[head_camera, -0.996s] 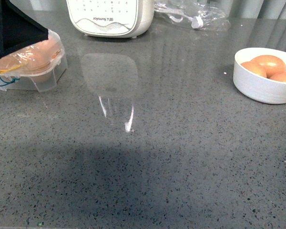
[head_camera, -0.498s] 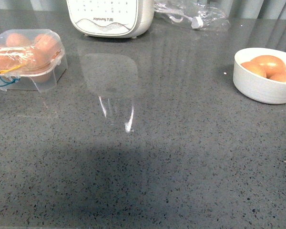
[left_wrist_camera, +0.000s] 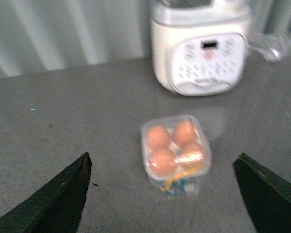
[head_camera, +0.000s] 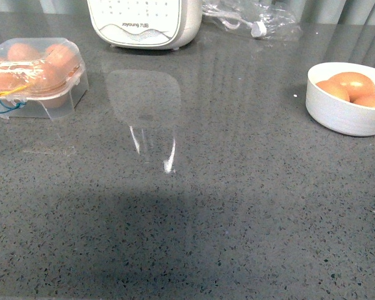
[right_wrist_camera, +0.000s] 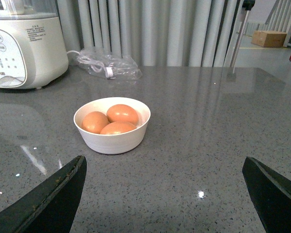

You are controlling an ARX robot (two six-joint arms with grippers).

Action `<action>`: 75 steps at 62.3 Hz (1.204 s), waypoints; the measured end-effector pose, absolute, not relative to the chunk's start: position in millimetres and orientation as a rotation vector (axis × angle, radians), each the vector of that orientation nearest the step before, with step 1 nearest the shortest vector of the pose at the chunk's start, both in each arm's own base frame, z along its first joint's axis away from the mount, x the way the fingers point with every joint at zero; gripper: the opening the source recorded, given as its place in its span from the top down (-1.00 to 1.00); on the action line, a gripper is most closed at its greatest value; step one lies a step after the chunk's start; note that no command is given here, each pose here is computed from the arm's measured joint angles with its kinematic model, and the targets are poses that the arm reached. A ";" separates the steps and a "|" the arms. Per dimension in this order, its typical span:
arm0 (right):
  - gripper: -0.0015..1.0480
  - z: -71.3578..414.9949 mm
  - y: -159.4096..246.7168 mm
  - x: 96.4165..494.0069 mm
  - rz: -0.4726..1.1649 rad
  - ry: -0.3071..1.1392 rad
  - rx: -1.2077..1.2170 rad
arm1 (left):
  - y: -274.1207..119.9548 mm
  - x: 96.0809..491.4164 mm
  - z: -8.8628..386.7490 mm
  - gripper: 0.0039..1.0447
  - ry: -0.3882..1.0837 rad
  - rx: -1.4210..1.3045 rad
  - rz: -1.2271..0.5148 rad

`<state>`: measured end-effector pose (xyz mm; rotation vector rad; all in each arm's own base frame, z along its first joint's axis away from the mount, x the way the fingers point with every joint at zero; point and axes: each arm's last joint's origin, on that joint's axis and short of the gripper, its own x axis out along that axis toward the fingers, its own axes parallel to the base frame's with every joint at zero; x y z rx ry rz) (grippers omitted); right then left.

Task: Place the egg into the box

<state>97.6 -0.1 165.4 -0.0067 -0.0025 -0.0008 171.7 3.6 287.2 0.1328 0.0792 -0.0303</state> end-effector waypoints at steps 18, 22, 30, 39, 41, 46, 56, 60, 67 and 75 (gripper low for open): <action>-0.86 165.4 -0.1 97.6 -0.001 -0.002 -0.007 | 0.3 148.1 231.4 0.47 0.010 0.013 0.001; -0.86 165.4 -0.1 97.6 -0.001 -0.002 -0.007 | 0.3 144.4 224.3 0.68 0.009 0.010 0.001; -0.86 165.4 -0.2 97.6 -0.001 -0.002 -0.007 | 0.3 138.0 213.0 0.94 0.007 0.001 0.002; -0.86 165.4 -0.1 97.6 -0.001 -0.002 -0.007 | 0.3 131.8 201.5 0.94 0.006 0.001 0.002; -0.86 165.4 -0.1 97.6 -0.001 -0.002 -0.007 | 0.3 130.6 199.8 0.94 0.004 0.001 0.002; -0.86 165.4 -0.2 97.6 -0.001 -0.002 -0.007 | 0.3 127.9 196.3 0.94 -0.001 0.001 0.001; -0.86 165.4 -0.1 97.6 -0.001 -0.002 -0.007 | 0.3 122.6 188.1 0.94 0.001 0.001 0.002; -0.86 165.4 -0.1 97.6 -0.001 -0.002 -0.007 | 0.3 121.0 185.2 0.94 0.003 0.001 0.002; -0.86 165.4 -0.1 97.6 -0.001 -0.002 -0.007 | 0.3 117.8 181.7 0.94 0.000 0.001 0.002; -0.86 165.4 -0.1 97.6 -0.001 -0.002 -0.007 | 0.3 115.1 178.1 0.94 0.002 0.001 0.002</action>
